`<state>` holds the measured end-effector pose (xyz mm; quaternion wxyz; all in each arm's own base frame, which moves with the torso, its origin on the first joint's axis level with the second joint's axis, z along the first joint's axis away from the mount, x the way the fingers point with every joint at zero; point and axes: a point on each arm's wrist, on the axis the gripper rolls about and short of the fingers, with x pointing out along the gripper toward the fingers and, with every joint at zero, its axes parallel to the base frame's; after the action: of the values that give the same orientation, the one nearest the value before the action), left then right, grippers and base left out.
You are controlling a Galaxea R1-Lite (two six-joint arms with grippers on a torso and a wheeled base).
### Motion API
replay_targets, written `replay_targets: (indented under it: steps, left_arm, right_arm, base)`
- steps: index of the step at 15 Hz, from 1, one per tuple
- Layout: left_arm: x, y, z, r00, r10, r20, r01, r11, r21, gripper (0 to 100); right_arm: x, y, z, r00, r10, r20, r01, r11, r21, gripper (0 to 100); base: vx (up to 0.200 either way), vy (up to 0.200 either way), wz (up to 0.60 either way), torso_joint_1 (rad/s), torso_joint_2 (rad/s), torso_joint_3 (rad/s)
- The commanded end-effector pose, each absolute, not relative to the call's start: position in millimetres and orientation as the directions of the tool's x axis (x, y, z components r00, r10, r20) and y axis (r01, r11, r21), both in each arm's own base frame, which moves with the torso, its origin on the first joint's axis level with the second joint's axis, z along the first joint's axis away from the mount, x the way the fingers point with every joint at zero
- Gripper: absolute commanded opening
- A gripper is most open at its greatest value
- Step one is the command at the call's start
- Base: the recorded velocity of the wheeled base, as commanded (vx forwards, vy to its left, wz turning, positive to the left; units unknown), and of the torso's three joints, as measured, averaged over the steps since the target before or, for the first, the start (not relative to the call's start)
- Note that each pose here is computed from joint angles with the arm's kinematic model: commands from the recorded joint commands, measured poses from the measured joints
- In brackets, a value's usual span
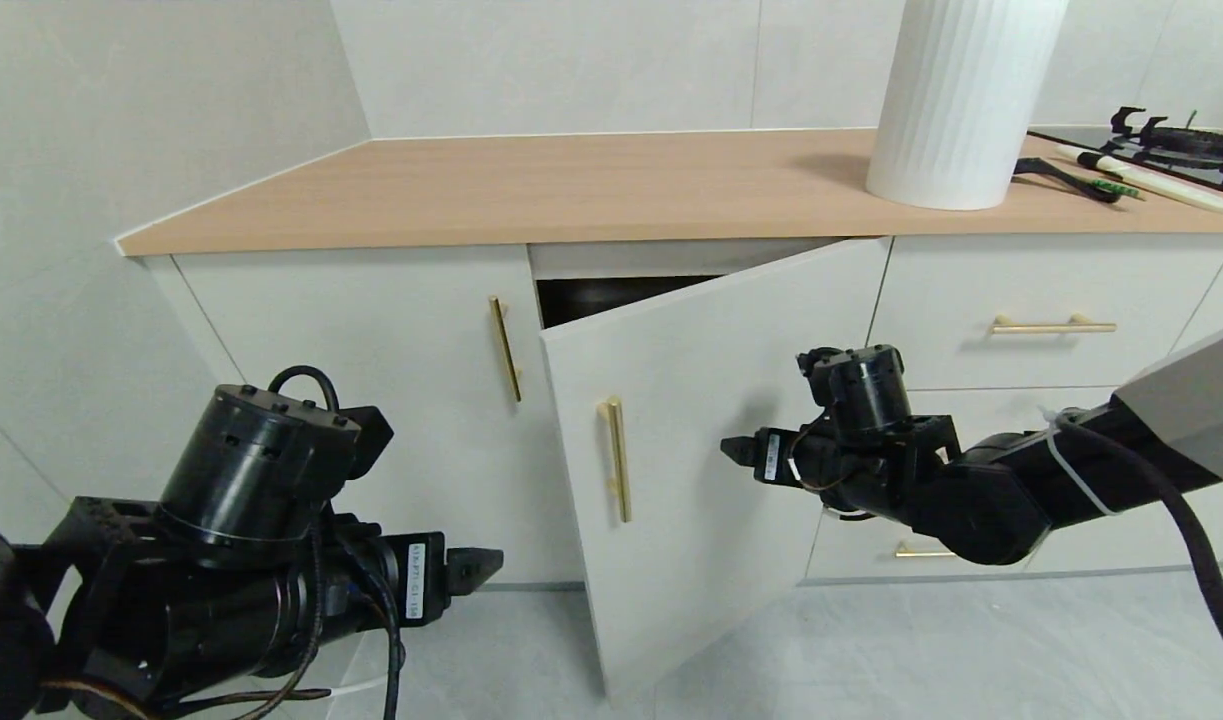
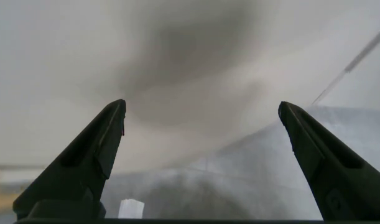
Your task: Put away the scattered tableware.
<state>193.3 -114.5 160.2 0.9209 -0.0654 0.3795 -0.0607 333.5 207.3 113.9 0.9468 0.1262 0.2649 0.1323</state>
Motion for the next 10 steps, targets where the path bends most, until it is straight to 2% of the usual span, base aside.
replay_targets:
  steps: [1,4,10]
  left_arm:
    - [193,-115,160,0.705,-0.161,-0.691,0.061,0.984,-0.166,100]
    - [193,-114,160,0.706,-0.161,-0.69,0.061,0.984,-0.167,100]
    - [193,-114,160,0.706,-0.16,-0.69,0.06,0.984,-0.166,100]
  right_arm:
    - [334,208,113,0.824,0.319,-0.468,-0.184,0.932,0.312,100]
    - [344,215,109,0.85,0.317,-0.421,-0.161,0.917,0.366,100]
    - [372,222,101,0.927,0.204,-0.314,-0.079,0.926,0.369,100]
  base:
    - [0.0,0.0,0.0,0.0,0.0,0.0]
    - [0.0,0.0,0.0,0.0,0.0,0.0]
    - [0.0,0.0,0.0,0.0,0.0,0.0]
